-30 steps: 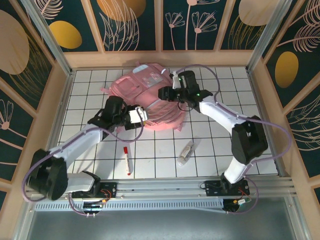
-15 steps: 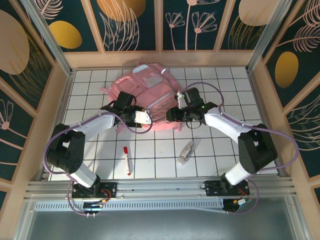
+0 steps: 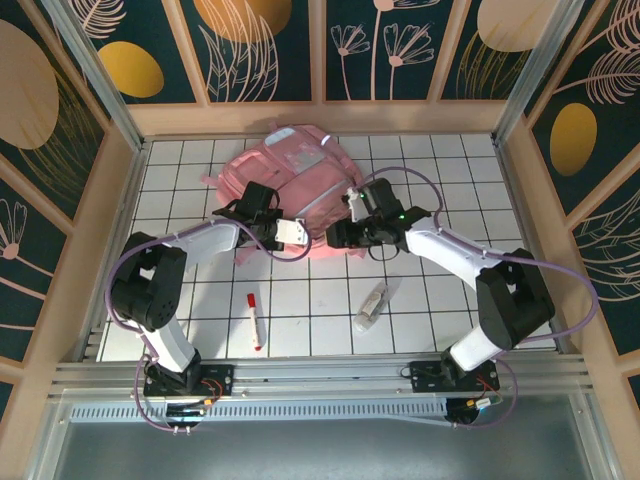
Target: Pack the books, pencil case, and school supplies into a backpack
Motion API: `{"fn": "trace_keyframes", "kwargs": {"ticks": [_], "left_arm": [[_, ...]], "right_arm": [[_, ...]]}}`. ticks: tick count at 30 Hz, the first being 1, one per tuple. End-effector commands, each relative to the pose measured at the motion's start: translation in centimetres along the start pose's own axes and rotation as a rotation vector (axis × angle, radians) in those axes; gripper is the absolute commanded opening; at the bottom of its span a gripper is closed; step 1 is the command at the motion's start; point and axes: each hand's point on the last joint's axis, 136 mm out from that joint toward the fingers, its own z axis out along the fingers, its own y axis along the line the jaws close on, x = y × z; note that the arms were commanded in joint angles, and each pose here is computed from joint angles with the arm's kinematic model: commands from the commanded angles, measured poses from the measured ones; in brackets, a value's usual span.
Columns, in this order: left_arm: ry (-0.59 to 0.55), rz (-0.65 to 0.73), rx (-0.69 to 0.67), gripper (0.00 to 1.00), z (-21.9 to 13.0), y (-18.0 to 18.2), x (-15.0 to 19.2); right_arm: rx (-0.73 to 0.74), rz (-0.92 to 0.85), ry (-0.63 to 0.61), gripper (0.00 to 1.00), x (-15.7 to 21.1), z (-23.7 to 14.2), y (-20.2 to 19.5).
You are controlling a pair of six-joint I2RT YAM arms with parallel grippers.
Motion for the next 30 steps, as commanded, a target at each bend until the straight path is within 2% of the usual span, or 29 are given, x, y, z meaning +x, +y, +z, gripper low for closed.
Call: {"fn": "trace_keyframes", "kwargs": {"ticks": [1, 6, 13, 16, 27, 30], "left_arm": [[-0.112, 0.008, -0.149, 0.00, -2.9, 3.5, -2.8], [-0.171, -0.008, -0.122, 0.00, -3.8, 3.2, -4.1], [-0.179, -0.026, -0.114, 0.00, -3.9, 3.5, -4.0], [-0.200, -0.032, -0.111, 0.00, -4.2, 3.8, -4.3], [-0.233, -0.043, -0.123, 0.00, -4.8, 4.3, -4.9], [-0.236, -0.051, -0.127, 0.00, -4.9, 4.5, -5.0]], "right_arm": [[0.011, -0.088, 0.024, 0.52, 0.2, 0.6, 0.9], [0.046, -0.143, 0.009, 0.57, -1.2, 1.6, 1.1], [0.172, -0.256, -0.013, 0.60, -2.5, 2.3, -0.9], [0.160, -0.283, 0.010, 0.60, -2.2, 3.0, -1.5], [0.042, -0.297, 0.026, 0.50, -3.8, 5.7, 0.5], [0.036, -0.285, 0.041, 0.41, -3.8, 6.2, 0.5]]}}
